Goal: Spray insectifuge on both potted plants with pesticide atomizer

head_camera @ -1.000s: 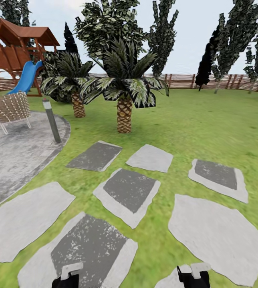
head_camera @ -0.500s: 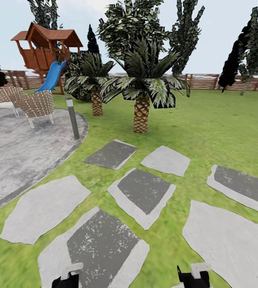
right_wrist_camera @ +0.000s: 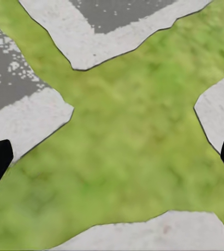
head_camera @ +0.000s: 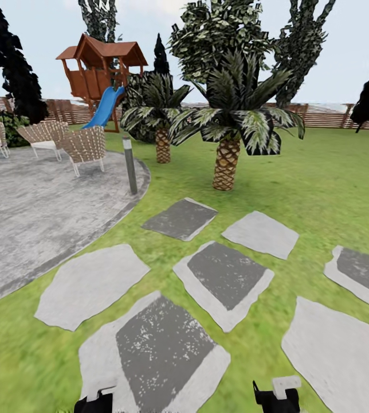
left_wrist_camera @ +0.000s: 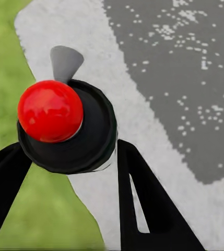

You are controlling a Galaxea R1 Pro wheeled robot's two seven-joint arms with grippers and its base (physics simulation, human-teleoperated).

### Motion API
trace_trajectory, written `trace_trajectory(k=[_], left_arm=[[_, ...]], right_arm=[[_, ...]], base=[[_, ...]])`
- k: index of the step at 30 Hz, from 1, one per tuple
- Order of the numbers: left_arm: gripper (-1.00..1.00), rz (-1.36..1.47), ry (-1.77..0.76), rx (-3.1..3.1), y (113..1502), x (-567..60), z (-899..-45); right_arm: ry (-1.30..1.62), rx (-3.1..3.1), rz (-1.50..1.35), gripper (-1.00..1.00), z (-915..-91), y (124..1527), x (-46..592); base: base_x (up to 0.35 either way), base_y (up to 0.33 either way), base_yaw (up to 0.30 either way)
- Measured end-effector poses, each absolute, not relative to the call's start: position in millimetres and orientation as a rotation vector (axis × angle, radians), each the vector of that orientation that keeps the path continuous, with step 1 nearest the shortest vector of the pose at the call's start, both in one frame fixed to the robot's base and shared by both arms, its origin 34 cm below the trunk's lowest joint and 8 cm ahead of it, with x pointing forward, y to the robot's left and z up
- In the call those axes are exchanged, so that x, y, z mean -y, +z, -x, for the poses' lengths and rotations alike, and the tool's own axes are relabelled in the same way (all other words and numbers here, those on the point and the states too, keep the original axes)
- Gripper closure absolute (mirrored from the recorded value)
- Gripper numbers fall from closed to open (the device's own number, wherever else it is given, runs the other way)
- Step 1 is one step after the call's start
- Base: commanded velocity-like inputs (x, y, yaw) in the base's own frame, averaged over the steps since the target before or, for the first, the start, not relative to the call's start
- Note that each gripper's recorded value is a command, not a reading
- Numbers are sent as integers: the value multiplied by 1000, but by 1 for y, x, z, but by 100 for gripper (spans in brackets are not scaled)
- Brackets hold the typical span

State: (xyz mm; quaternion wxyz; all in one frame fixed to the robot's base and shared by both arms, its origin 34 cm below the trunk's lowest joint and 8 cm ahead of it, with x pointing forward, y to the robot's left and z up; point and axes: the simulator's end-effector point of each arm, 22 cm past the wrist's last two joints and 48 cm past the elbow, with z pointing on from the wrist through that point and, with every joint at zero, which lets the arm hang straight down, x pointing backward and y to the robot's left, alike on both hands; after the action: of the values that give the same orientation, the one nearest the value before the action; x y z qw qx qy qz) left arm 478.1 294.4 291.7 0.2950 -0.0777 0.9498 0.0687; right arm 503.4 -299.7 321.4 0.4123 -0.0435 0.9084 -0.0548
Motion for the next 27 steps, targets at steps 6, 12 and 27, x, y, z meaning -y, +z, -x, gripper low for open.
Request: trace_trajectory(k=[6,12,27], left_arm=[[100,207,183,-2532,290,-294,-477],[100,206,184,-2535,289,-294,-476],[100,206,185,-2545,286,-294,-473]], right_arm=[[-136,-2285,109,-100,-504,321,299],[-135,-2288,107,-100,-503,320,298],[-136,-2300,111,-100,-499,315,299]], base=[[0,0,267],[0,0,276],[0,0,276]])
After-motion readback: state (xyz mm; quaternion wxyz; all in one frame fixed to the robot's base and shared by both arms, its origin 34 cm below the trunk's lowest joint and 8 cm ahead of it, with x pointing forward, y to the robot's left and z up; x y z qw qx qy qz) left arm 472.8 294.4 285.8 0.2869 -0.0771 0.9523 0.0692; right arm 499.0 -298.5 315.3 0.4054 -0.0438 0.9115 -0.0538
